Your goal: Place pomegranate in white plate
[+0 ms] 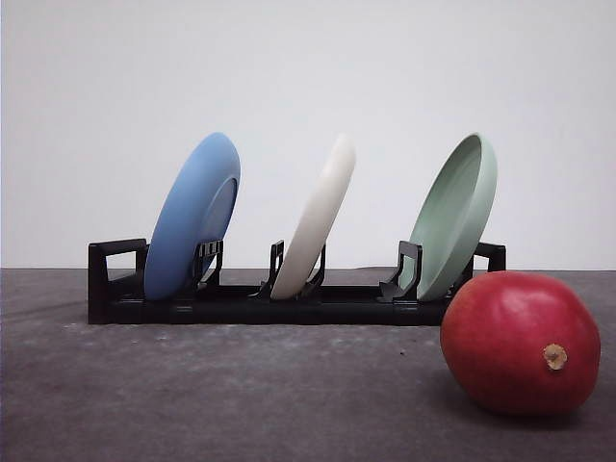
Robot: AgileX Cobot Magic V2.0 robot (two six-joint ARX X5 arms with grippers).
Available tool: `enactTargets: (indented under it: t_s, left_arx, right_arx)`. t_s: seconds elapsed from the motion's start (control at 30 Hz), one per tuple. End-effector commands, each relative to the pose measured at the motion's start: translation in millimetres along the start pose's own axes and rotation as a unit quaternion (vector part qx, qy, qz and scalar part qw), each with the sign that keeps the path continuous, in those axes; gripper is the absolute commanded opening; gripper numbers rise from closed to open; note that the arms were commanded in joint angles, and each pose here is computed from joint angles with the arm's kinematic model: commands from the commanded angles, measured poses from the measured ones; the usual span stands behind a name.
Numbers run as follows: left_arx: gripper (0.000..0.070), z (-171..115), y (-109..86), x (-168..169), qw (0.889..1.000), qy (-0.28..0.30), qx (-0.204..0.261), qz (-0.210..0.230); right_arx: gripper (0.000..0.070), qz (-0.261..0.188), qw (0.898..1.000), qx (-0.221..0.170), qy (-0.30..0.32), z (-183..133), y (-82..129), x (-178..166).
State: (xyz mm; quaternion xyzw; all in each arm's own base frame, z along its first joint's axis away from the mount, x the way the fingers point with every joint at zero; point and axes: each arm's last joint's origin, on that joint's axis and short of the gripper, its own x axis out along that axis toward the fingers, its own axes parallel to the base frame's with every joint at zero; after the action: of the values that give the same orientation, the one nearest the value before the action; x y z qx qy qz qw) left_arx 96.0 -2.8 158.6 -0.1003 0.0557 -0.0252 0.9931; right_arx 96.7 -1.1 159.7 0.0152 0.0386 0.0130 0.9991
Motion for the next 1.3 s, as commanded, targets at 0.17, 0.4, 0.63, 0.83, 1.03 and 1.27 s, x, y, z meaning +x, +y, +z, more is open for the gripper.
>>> enactTargets:
  t_s: [0.17,0.4,0.63,0.83,1.03,1.27]
  left_arx:
    - [0.0000,15,-2.8,-1,0.996,-0.083,-0.010,-0.016]
    - [0.0000,43,-8.9,-11,0.990,-0.135,-0.009,-0.027]
    - [0.0002,80,-17.2,-29,0.997,-0.075,-0.012,-0.010]
    - [0.0002,112,-24.2,-41,1.000,0.002,-0.013,0.007]
    - [0.0001,130,-28.1,-46,0.994,0.110,0.000,0.027]
    - [0.0001,137,-30.5,-41,0.974,0.223,0.040,0.018]
  right_arx:
    - [0.0015,0.016,0.988,0.122,-0.093,18,1,-2]
    - [0.0010,0.031,0.978,0.148,-0.141,45,2,-11]
    - [0.0010,0.026,0.981,0.157,-0.114,85,4,-32]
    - [0.0010,0.014,0.985,0.162,-0.051,109,6,-46]
    - [0.0010,0.039,0.988,0.146,0.036,117,8,-47]
    - [0.0010,0.094,0.979,0.120,0.137,109,11,-35]
